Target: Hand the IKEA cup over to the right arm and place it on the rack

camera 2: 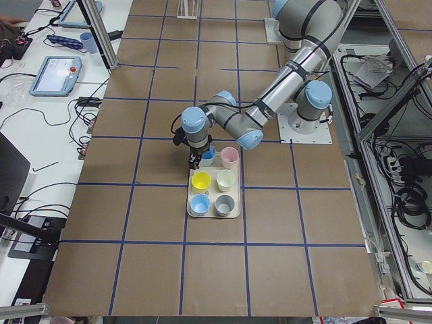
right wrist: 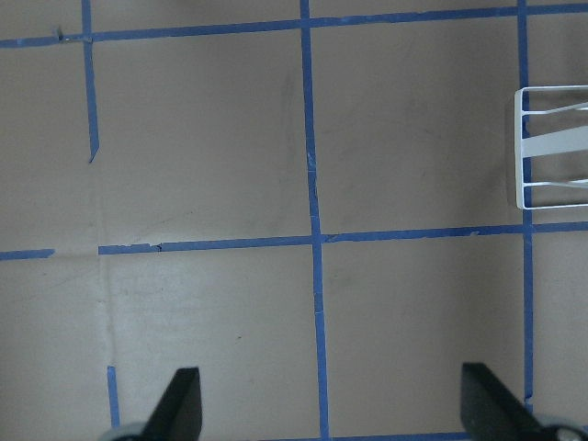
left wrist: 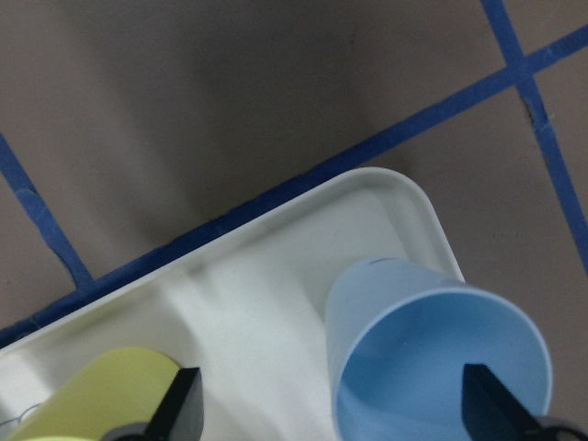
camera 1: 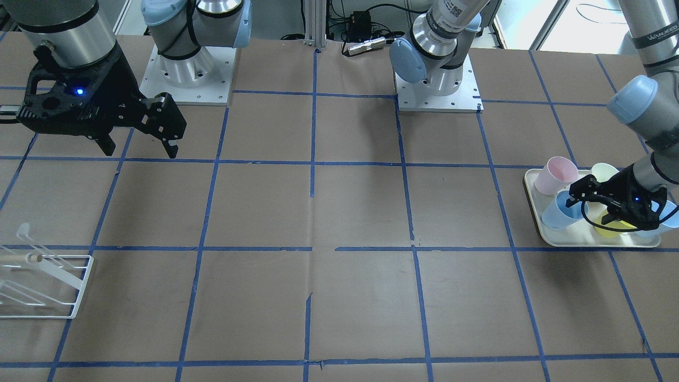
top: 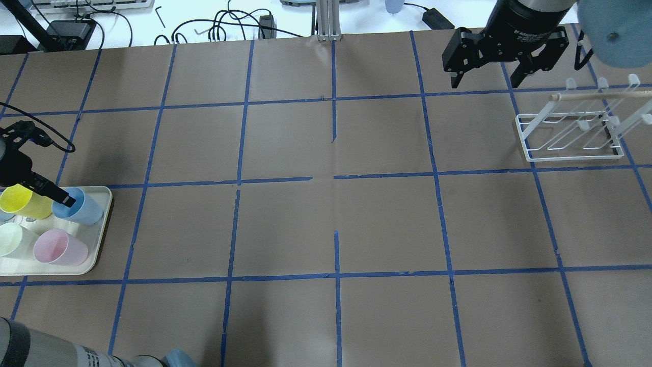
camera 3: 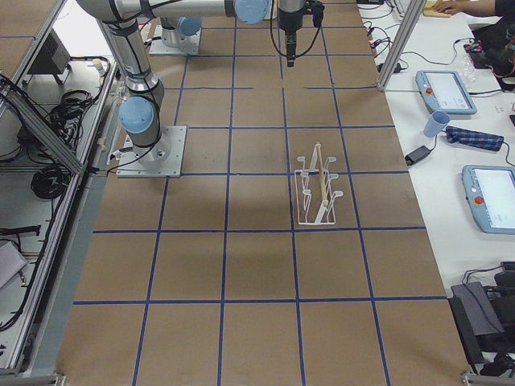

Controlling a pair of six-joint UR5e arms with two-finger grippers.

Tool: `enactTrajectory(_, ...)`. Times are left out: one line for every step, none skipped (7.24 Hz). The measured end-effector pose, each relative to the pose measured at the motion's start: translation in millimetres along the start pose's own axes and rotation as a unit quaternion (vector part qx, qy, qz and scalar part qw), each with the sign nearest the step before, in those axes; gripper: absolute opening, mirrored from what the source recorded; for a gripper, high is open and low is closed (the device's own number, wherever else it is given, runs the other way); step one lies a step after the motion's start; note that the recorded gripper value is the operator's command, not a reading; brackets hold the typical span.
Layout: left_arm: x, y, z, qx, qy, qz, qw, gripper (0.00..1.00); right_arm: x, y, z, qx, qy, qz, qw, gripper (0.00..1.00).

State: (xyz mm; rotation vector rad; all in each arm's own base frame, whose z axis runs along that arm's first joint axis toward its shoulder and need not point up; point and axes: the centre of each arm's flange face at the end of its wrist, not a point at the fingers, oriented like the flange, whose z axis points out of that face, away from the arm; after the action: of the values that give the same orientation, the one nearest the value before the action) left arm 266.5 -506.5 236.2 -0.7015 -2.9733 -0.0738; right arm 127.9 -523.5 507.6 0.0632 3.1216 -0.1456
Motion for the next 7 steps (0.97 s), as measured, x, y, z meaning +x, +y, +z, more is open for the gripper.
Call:
enactTrajectory(-0.7,1.6,1.6,0.0,0.001,0.0,1.0,0.77,0.0,0.1,0.3,0.0,0.0,0.0,1.0,1.0)
enactTrajectory(-1.1,2.4,2.8,0.0,0.001,-0.001,1.0,0.7,0.0,0.1,0.4,0.0,0.0,0.0,1.0,1.0)
enactTrajectory(-1.2,2.4,4.1,-0.001,0.002,-0.001,1.0,0.6,0.0,0.1,0.3,0.0,0.0,0.0,1.0,1.0)
enactTrajectory(-0.9,2.2,5.5,-0.001,0.004,-0.002,1.0,0.46,0.0,0.0,0.2,0.0,0.0,0.0,1.0,1.0)
enactTrajectory(-0.7,1.9,6.4,-0.002,0.005,-0.003,1.0,0.28,0.0,0.1,0.3,0.0,0.0,0.0,1.0,1.0)
enactTrajectory(-0.6,1.7,6.9,-0.003,0.005,-0.003,1.0,0.1,0.2,0.0,0.2,0.0,0.0,0.0,1.0,1.0)
enactTrajectory(-0.6,1.6,7.1,-0.003,0.005,-0.004,1.0,0.0,0.3,-0.1,0.1,0.0,0.0,0.0,1.0,1.0)
